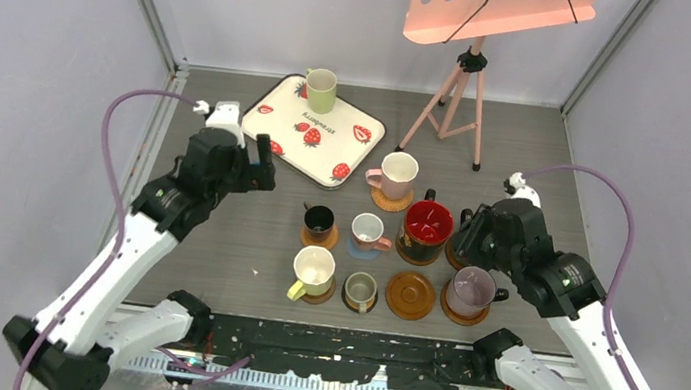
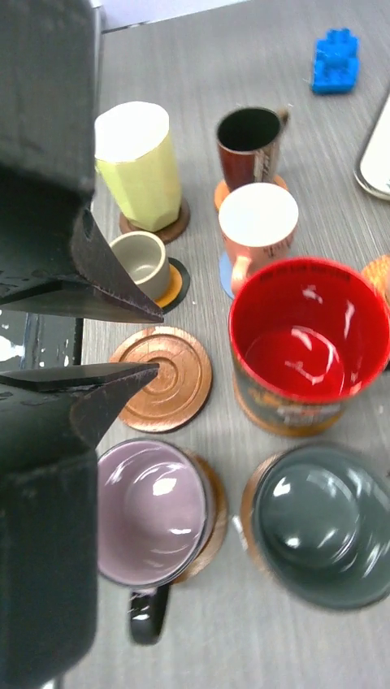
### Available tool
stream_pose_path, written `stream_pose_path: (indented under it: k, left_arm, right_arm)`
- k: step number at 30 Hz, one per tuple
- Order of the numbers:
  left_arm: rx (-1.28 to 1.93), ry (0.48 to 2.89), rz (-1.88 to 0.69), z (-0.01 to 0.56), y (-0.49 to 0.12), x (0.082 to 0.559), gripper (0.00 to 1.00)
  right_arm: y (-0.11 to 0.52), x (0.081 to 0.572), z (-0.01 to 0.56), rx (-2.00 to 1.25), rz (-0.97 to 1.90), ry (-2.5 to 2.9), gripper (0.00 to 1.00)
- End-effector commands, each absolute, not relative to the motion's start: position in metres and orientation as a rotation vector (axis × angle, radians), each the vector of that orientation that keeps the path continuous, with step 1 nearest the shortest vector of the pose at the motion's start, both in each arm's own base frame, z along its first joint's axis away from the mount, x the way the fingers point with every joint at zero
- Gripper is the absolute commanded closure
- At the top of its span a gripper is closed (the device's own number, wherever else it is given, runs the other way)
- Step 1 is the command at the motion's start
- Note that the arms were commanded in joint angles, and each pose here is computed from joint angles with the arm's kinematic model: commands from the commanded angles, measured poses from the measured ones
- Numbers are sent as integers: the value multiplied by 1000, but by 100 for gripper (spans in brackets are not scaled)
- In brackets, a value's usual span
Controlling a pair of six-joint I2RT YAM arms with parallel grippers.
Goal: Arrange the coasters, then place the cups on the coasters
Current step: Place the cup on the coaster, then pick up the cup from the tray.
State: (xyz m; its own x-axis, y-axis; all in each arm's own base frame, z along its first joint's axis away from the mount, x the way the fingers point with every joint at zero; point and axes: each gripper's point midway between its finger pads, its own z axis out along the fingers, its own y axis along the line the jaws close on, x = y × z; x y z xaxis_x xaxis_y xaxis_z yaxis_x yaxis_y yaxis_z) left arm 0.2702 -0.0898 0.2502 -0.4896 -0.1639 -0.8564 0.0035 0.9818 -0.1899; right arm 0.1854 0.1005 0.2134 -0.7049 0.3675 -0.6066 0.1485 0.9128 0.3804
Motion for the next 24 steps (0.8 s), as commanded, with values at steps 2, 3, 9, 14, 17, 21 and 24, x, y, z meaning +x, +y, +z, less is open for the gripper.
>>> stream_pose_path:
  k: [2,3,9,14,17,21,24]
  left_arm:
    - [-199,2062,-187,268,-99,331,0]
    - [-227,2077,-174,269,-98,346,0]
    - [-397,2062,-253,277,-103,422,5]
    - [-469,2033,-237,273,-98,486,10]
    - [-526,2019,-289,265,-99,518,13]
    - [-565,1986,-414,253,-112,562,18]
    - [-563,2008,-445,241,-122,588,21]
  right_arm:
    - [139,205,237,41,576,2239,67]
    - [143,204,239,0,597,2229,63]
    - [149,199,262,-116,645,2168,45]
    - [143,198,277,-91,640,2104,21]
    - [144,198,290,-77,678,2050,7]
    - [145,196,295,-63,691,2046,3]
    - [145,196,293,-58,688,2061,4]
